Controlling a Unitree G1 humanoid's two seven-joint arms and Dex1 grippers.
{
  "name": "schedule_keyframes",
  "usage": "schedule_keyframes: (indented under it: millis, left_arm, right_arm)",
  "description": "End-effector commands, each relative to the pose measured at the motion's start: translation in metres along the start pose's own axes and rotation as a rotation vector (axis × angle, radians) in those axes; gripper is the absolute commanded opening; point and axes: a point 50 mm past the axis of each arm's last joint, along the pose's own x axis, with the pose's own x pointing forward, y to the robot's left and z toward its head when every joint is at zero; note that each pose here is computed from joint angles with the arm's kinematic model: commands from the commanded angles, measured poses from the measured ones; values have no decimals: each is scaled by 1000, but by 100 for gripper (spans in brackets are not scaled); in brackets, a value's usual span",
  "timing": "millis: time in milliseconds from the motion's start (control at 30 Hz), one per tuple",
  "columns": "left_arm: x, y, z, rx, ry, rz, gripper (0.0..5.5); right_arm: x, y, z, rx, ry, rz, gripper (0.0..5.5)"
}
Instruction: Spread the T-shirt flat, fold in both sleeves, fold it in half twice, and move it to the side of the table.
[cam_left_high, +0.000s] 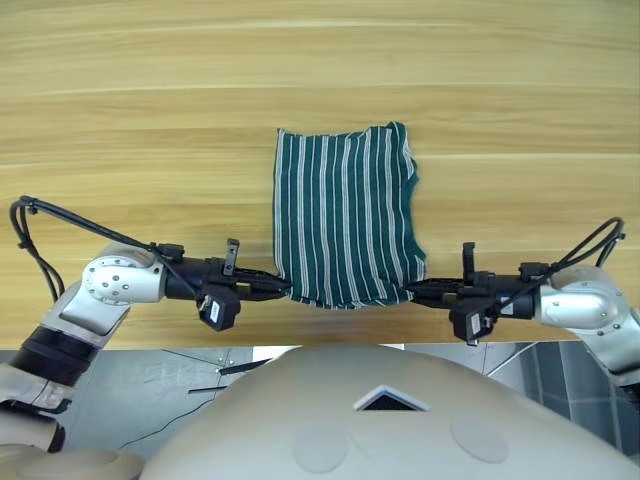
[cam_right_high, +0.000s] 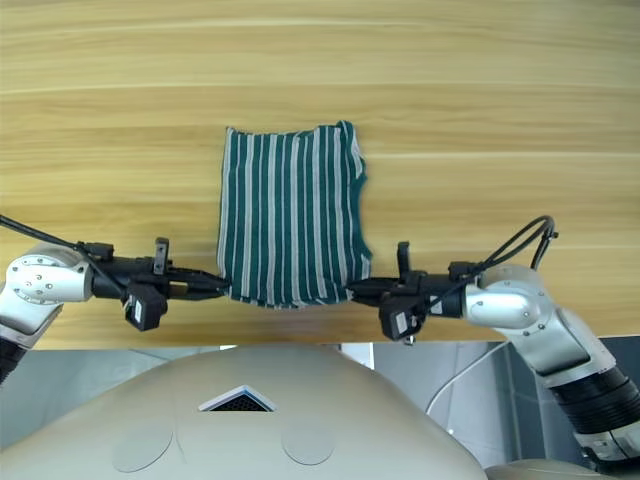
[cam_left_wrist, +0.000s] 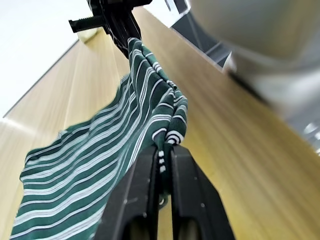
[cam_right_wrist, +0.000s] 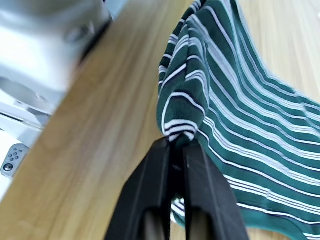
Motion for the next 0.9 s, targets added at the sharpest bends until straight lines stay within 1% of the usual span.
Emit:
schedule_keyframes:
  millis: [33, 133, 200, 267, 333, 433, 600, 767, 867, 900]
  left_arm:
    - [-7, -6, 11, -7, -30, -24, 15]
    - [-10, -8, 22, -9, -83, -30, 15]
    - [-12, -8, 21, -13, -76, -20, 15]
    - [-16, 0, 14, -20, -44, 42, 15]
    - [-21, 10, 2, -28, 4, 121, 15]
    - [-28, 27, -8, -15, 35, 240, 15]
    - [-28, 70, -21, 28, 52, 478, 15]
    - [-22, 93, -34, 76, 101, 556, 15]
    - [-16, 109, -41, 90, 110, 591, 15]
    - [-14, 115, -47, 97, 139, 594, 15]
  right_arm:
    - [-11, 2, 16, -33, -73, 6, 11]
    - [-21, 2, 28, -50, -132, -5, 11]
    - [-26, -2, 29, -58, -130, -27, 11]
    - [-29, -9, 25, -59, -106, -62, 11]
    - [-29, -21, 17, -50, -72, -129, 11]
    - [-27, -40, 10, -50, -45, -231, 11]
    - [-27, -72, -4, -21, 16, -405, 11]
    - [-17, -94, -27, -19, 154, -494, 11]
    - [-6, -103, -42, -19, 234, -535, 11]
    - [-1, -106, -47, -23, 262, -541, 11]
